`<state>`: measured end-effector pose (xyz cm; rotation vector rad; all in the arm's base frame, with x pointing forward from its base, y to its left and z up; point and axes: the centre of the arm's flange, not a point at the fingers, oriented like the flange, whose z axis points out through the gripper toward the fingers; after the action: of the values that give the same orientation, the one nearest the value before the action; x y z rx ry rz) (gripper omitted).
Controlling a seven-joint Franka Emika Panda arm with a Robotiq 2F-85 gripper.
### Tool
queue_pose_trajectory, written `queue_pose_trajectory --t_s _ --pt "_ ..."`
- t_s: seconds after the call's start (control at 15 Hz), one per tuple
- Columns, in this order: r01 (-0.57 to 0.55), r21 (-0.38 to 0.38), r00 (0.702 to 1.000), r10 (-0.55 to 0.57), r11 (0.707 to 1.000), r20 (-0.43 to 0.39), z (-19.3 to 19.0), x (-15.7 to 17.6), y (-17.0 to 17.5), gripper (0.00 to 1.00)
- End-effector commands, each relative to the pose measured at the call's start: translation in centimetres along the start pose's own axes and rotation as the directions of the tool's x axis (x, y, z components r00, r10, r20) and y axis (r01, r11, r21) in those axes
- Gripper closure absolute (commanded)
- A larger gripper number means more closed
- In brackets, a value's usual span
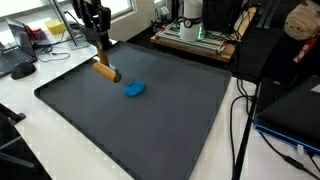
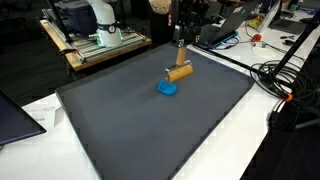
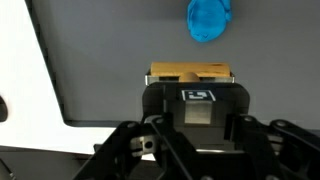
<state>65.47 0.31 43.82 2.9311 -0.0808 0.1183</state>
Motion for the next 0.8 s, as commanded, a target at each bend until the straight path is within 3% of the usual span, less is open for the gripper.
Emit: queue_pose_trajectory --t_s 0.0,0.2,0.73 --pt "-0.008 0.154 1.000 0.010 0.988 -0.014 0.2 -1.2 3.2 0.77" --pt "-0.042 0.259 0.999 0.044 0.965 0.001 1.1 -1.2 5.6 0.77" --pt "-0.064 0.429 0.998 0.058 0.901 0.028 3.5 -1.6 10.4 0.77"
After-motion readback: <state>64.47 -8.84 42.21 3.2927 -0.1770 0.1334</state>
